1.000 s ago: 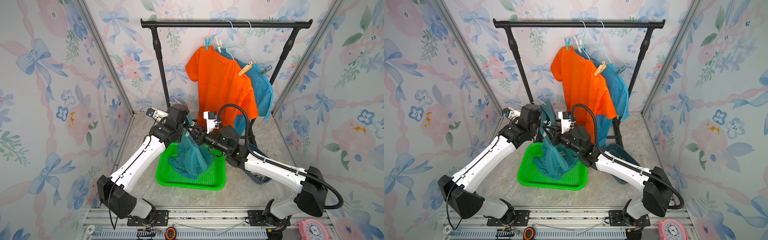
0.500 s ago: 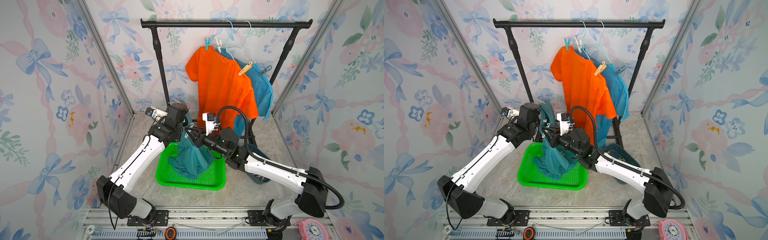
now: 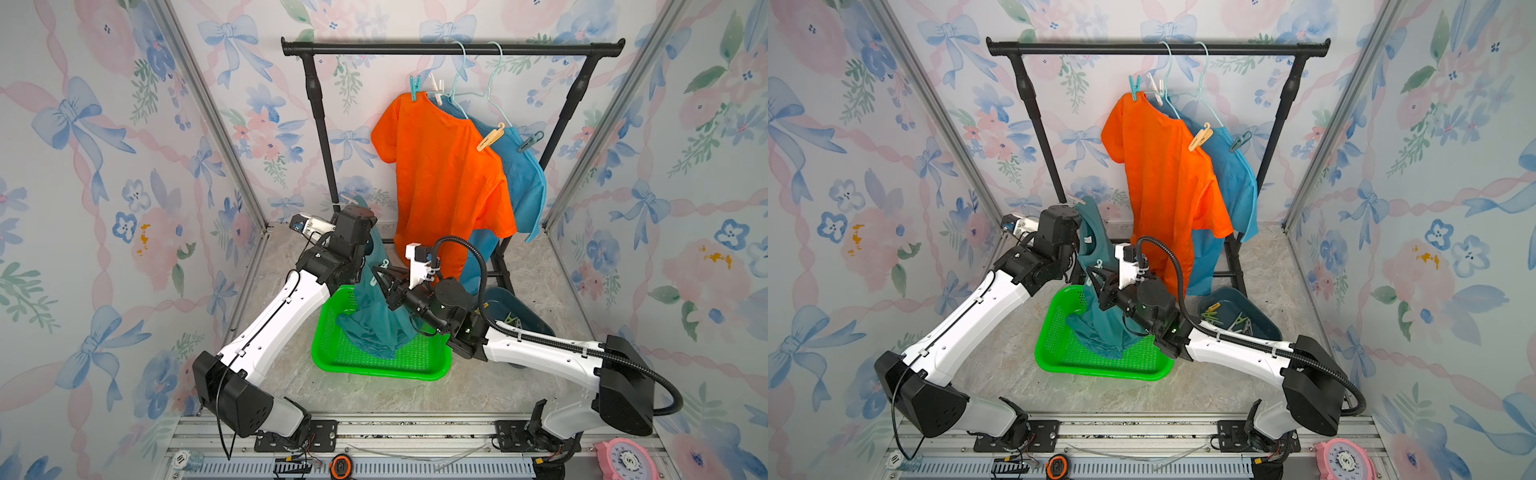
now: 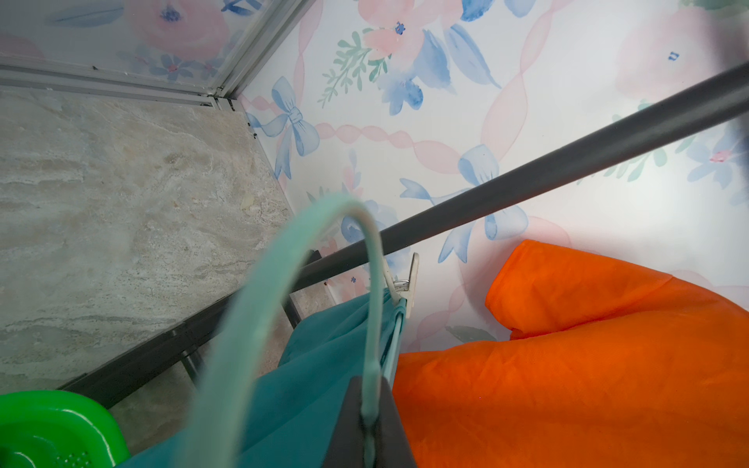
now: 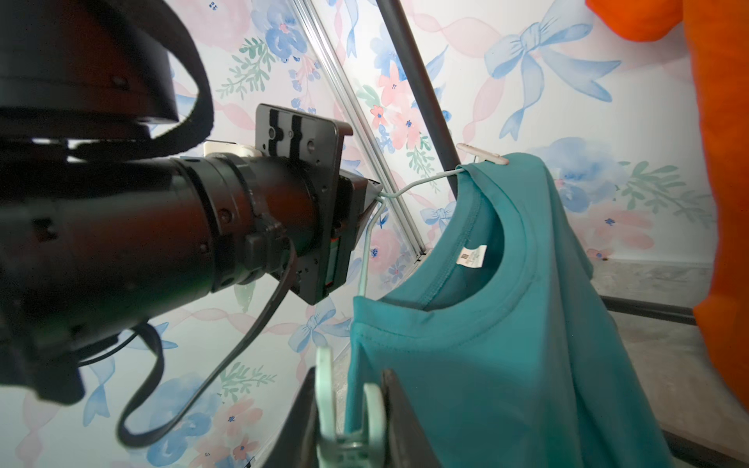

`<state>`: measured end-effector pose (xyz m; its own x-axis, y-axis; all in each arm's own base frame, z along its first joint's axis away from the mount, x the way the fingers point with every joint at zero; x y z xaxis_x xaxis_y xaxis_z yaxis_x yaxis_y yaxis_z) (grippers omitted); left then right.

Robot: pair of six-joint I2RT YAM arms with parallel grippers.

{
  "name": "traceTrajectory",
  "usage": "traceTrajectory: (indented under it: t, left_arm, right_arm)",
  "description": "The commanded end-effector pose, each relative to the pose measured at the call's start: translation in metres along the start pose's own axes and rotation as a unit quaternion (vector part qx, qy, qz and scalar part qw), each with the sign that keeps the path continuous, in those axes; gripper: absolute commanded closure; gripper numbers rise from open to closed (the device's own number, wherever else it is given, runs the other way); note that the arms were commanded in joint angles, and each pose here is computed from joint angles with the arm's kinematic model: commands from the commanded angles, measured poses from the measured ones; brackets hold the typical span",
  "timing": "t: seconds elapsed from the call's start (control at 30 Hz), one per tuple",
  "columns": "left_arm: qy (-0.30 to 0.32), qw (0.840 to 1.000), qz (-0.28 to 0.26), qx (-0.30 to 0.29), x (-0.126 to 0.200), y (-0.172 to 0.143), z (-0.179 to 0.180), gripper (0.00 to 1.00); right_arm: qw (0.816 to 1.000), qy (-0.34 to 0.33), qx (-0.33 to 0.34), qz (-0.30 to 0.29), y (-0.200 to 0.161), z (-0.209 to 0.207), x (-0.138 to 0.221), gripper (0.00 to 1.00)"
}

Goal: Use clothespins to secure the t-shirt on both sides of the hanger
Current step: Clamp the T-shirt on the hanger.

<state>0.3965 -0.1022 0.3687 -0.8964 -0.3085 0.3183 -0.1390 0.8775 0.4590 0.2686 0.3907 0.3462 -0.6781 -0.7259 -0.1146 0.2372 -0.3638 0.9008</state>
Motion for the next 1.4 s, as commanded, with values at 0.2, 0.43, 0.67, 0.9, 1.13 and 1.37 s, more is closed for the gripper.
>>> traceTrajectory:
  t: [0.2, 0.43, 0.67, 0.9, 1.13, 1.37]
  left_arm:
    - [-0.013, 0.999, -0.013, 0.026, 0.008, 0.011, -0.009, 1.00]
    - [-0.013, 0.999, -0.014, 0.027, 0.008, 0.012, -0.009, 1.00]
    - [-0.014, 0.999, -0.016, 0.028, 0.009, 0.013, -0.011, 1.00]
    - [-0.013, 1.000, -0.013, 0.022, 0.008, 0.011, -0.010, 1.00]
    - [-0.017, 0.999, -0.020, -0.019, 0.012, 0.014, -0.014, 1.00]
    - [-0.028, 0.987, -0.034, -0.156, 0.015, 0.025, -0.017, 1.00]
  right_arm:
    - [0.997, -0.021, 0.009, -0.073, 0.014, -0.001, 0.002, 0.95]
    - [0.998, 0.008, 0.006, -0.057, 0.005, 0.008, -0.004, 0.93]
    - [0.999, 0.023, 0.000, -0.046, 0.000, 0.012, -0.002, 0.87]
    - [0.998, 0.032, -0.008, -0.052, 0.006, 0.014, 0.005, 0.41]
    - [0.996, 0.069, -0.003, -0.055, 0.024, 0.025, 0.017, 0.02]
    - [0.987, 0.133, 0.058, -0.074, 0.061, 0.051, 0.060, 0.04]
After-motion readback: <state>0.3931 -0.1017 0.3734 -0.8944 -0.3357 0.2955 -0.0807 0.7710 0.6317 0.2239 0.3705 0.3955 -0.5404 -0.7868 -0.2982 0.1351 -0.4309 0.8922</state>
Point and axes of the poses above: each gripper's point midway between its finger pads, its own x axis back along the fingers, its own z axis along the line the jaws close on, y = z × x, the point moved 1 cm from there along x, back along the fingers, and after that the axes turned 3 degrees about x, right-handed, at the moved point
